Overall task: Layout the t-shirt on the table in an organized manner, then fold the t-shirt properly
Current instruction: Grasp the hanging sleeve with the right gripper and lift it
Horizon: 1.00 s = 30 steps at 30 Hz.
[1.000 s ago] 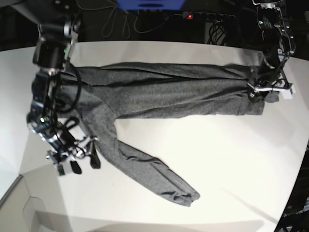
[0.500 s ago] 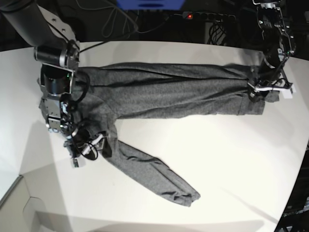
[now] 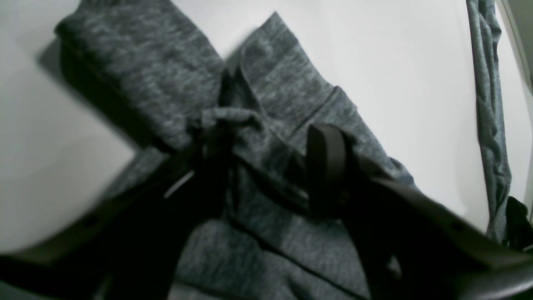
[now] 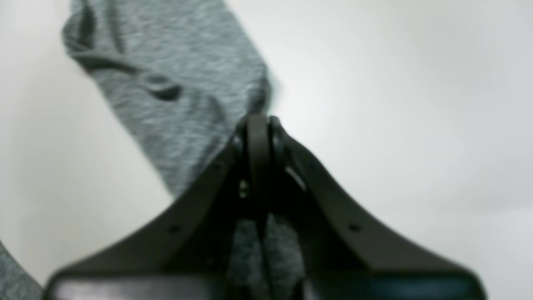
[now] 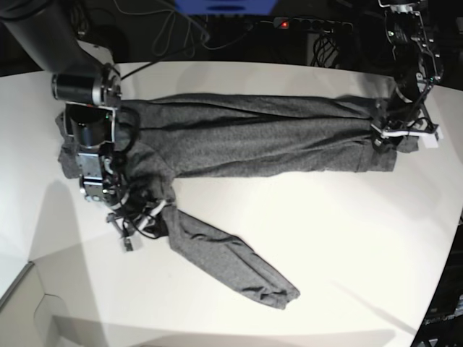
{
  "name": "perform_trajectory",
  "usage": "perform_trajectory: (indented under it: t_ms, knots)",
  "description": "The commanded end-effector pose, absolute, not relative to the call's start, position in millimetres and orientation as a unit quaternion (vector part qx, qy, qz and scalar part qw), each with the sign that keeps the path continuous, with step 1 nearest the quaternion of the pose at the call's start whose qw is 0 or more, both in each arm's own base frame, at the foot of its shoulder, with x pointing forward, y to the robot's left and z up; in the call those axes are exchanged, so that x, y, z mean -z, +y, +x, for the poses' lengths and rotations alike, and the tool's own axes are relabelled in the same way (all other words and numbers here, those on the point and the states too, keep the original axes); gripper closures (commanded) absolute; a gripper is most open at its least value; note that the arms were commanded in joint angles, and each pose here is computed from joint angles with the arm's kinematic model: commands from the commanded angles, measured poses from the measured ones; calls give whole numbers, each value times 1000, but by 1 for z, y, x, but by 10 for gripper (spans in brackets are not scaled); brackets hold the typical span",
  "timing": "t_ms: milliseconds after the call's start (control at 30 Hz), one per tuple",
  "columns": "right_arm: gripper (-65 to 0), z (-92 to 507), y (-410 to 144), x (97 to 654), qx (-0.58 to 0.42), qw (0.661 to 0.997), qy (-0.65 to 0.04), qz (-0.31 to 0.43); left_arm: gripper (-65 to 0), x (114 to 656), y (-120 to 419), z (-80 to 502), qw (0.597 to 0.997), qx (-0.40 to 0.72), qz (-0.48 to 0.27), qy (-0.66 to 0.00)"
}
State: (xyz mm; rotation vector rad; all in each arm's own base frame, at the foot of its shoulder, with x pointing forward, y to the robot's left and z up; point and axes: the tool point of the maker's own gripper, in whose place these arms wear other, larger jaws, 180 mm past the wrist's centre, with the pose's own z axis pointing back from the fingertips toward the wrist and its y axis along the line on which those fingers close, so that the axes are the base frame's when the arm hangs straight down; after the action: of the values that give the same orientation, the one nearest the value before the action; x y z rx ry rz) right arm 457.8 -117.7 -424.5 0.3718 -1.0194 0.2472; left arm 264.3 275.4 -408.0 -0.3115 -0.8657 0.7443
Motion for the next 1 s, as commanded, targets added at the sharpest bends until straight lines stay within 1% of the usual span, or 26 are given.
perform_trajectory:
  t_ms: [0, 67, 200, 367, 433, 533, 667, 800, 867, 900, 967]
  knots:
    - [0, 470, -125, 402, -123, 833, -513, 167, -298, 387, 279, 277, 820, -336, -149, -439]
    - [0, 469, -126, 384, -137, 815, -541, 153, -298, 377, 277, 281, 816, -329, -152, -450]
    - [0, 461, -105, 333, -169, 764, -607, 138, -298, 359, 274, 289, 808, -315, -156, -472]
    - [0, 428, -89, 296, -198, 741, -632, 112, -298, 332, 267, 295, 799, -293, -162, -500]
    - [0, 404, -78, 284, -219, 730, -637, 115, -298, 325, 263, 297, 795, -288, -166, -508]
    - [0, 370, -58, 273, -225, 716, -648, 129, -298, 318, 257, 300, 776, -309, -200, -512]
    - [0, 323, -30, 268, -224, 713, -647, 153, -298, 309, 263, 300, 746, -344, -239, -517]
    - [0, 271, 18, 289, -256, 721, -607, 216, -299, 309, 257, 301, 738, -353, -257, -514]
    - [0, 255, 32, 300, -263, 729, -586, 236, -299, 309, 252, 303, 733, -358, -265, -514]
    - [0, 248, 38, 308, -264, 734, -575, 246, -307, 308, 248, 305, 730, -359, -270, -514]
    - [0, 238, 50, 319, -268, 740, -557, 264, -348, 311, 235, 308, 729, -360, -285, -507]
